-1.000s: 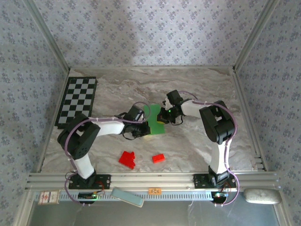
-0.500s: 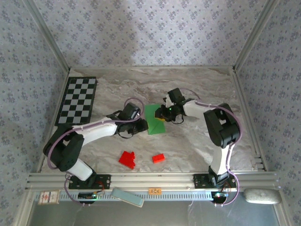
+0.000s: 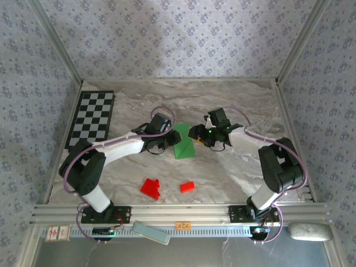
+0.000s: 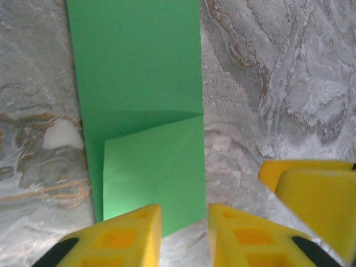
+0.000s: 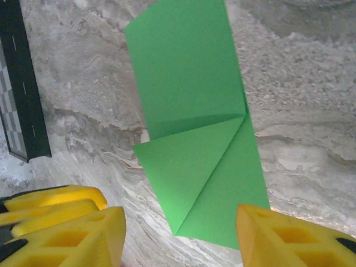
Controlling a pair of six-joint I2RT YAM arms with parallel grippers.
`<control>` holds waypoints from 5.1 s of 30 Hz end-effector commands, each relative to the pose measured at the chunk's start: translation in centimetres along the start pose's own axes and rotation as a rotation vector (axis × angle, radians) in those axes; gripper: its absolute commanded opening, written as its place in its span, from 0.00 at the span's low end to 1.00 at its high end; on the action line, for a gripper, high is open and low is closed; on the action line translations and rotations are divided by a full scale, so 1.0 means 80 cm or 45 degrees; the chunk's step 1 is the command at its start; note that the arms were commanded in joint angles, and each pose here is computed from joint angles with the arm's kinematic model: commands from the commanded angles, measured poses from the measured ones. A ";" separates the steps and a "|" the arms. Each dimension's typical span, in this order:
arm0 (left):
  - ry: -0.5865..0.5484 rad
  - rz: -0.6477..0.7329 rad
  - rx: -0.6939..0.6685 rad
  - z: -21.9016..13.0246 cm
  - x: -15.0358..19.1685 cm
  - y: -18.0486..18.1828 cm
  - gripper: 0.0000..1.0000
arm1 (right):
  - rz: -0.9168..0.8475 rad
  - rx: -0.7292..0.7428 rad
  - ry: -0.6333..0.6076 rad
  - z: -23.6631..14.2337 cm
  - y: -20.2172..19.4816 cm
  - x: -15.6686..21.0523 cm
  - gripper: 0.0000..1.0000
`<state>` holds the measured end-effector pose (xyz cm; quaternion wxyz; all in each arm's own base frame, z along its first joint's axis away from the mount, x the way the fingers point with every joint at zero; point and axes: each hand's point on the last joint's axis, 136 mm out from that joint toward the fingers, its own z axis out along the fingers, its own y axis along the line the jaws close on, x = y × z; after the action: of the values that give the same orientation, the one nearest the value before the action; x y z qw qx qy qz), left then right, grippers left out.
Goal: Fold a paper plane with a square sheet of paper (pick it up from the middle)
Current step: Turn over the paper at the center of the table.
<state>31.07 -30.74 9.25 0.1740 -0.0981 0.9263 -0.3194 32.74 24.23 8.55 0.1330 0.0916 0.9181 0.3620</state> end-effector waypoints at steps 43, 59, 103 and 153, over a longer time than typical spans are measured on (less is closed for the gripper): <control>0.084 -0.149 -0.075 0.077 -0.028 0.071 0.09 | 0.122 0.027 0.205 0.078 -0.004 0.034 0.37; 0.080 -0.162 -0.088 0.075 -0.027 0.076 0.09 | 0.109 -0.125 0.216 0.087 0.016 0.041 0.29; -0.091 -0.174 0.781 -0.089 -0.074 -0.086 0.53 | 0.026 -0.835 0.026 -0.045 0.173 -0.056 0.07; 0.018 0.629 -1.100 -0.076 -0.092 0.078 0.07 | -0.028 0.009 -0.360 -0.111 -0.018 -0.093 0.73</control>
<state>35.28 -21.37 11.56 0.1887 0.0339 0.9785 0.0761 37.51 16.59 15.36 0.2602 0.1263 0.8883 0.3567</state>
